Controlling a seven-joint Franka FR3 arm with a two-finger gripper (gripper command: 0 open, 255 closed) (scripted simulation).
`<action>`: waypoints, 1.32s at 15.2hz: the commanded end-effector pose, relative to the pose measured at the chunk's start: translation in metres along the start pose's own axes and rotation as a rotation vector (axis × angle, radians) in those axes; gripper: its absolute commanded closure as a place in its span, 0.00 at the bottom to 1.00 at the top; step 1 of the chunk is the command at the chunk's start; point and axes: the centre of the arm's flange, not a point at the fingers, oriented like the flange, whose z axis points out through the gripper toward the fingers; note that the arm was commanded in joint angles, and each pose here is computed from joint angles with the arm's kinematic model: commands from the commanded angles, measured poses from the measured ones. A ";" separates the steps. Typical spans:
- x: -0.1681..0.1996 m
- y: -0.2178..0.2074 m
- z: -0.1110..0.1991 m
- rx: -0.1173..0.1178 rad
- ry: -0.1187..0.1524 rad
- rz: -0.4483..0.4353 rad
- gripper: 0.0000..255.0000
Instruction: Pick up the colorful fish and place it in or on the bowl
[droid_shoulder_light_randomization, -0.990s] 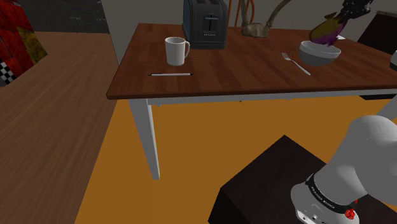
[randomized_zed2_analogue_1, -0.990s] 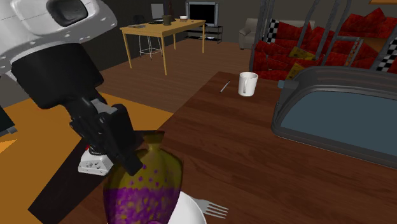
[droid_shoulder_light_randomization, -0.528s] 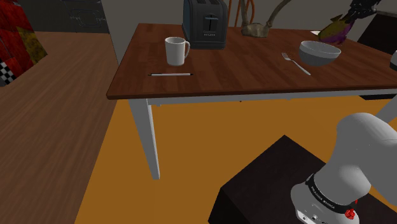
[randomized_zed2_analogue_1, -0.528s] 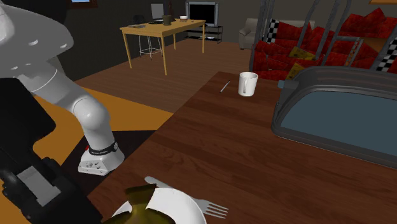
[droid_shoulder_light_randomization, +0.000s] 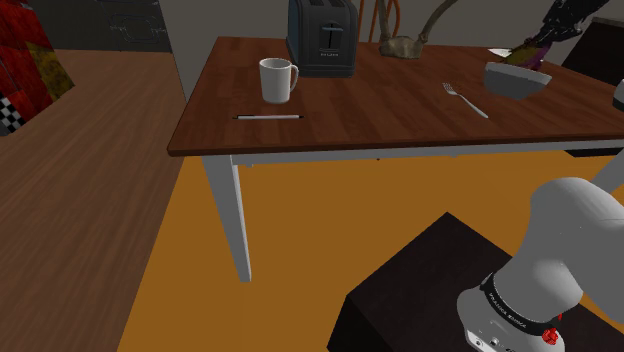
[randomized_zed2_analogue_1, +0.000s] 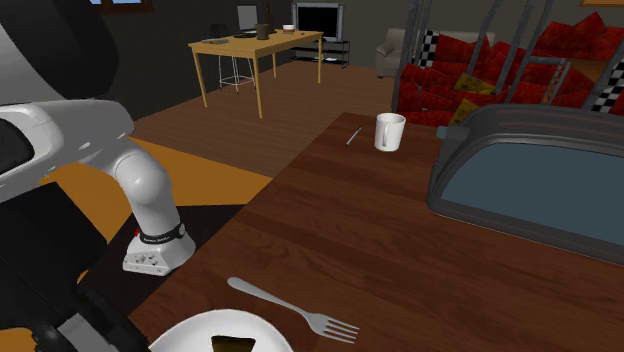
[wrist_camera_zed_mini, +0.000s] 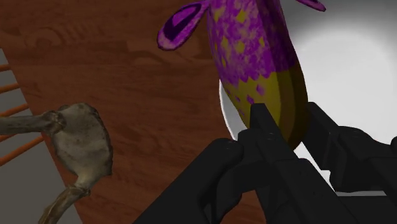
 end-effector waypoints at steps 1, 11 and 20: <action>-0.003 -0.007 0.014 0.011 0.002 0.003 1.00; -0.004 -0.018 0.034 0.011 0.002 0.003 1.00; -0.004 -0.017 0.021 0.011 0.002 0.003 0.00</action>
